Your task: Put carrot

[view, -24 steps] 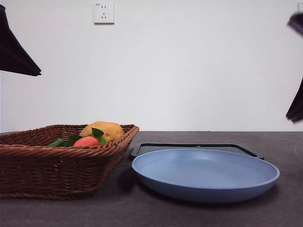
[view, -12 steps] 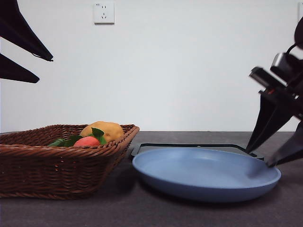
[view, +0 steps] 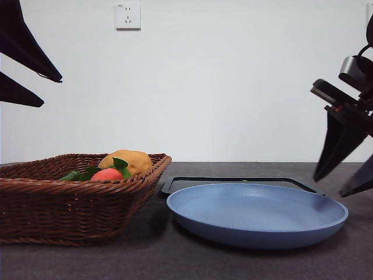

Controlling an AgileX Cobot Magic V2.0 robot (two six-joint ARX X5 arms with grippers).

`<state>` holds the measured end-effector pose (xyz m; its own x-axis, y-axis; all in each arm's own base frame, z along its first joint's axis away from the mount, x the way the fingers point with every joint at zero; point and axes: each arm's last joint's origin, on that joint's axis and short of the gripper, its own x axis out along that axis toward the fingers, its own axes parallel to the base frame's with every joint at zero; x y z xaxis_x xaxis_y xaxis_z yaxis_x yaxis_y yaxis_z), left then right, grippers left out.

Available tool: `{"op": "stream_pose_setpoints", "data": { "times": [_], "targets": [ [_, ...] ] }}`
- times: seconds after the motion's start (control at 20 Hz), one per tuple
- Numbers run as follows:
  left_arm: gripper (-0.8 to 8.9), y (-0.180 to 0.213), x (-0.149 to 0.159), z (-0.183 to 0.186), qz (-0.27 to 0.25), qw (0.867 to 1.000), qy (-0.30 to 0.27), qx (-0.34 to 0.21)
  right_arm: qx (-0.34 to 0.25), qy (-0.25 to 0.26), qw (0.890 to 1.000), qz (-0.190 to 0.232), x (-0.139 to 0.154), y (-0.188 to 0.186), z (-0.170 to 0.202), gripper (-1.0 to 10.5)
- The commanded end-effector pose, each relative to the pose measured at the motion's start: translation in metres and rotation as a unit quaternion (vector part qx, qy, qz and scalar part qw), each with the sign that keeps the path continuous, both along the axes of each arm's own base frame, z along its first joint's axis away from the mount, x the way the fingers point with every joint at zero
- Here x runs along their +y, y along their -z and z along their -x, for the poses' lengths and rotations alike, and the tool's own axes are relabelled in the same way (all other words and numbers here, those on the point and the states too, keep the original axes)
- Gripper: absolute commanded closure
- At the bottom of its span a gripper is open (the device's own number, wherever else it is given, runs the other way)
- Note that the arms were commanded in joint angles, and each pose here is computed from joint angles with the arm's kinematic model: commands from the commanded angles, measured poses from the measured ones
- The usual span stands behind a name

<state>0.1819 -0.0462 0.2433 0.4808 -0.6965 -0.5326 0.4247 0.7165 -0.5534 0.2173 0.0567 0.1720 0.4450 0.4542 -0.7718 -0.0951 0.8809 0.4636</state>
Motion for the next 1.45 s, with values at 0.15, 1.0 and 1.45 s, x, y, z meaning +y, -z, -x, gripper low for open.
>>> {"op": "stream_pose_setpoints", "data": {
  "times": [0.15,1.0,1.45],
  "targets": [
    [5.77,-0.005,0.0,-0.003,-0.015,1.0,-0.008,-0.022,0.001,0.002,1.0,0.009,0.001,0.002,-0.005,7.8],
    [5.51,-0.01,-0.003,-0.008,-0.021,0.998,-0.021,-0.061,0.039,-0.013,0.999,-0.031,0.003,0.011,-0.007,9.4],
    [5.14,-0.005,-0.038,-0.018,-0.078,0.994,-0.024,-0.07,0.006,0.021,0.999,-0.036,-0.017,-0.029,0.024,9.4]
  ]
}}
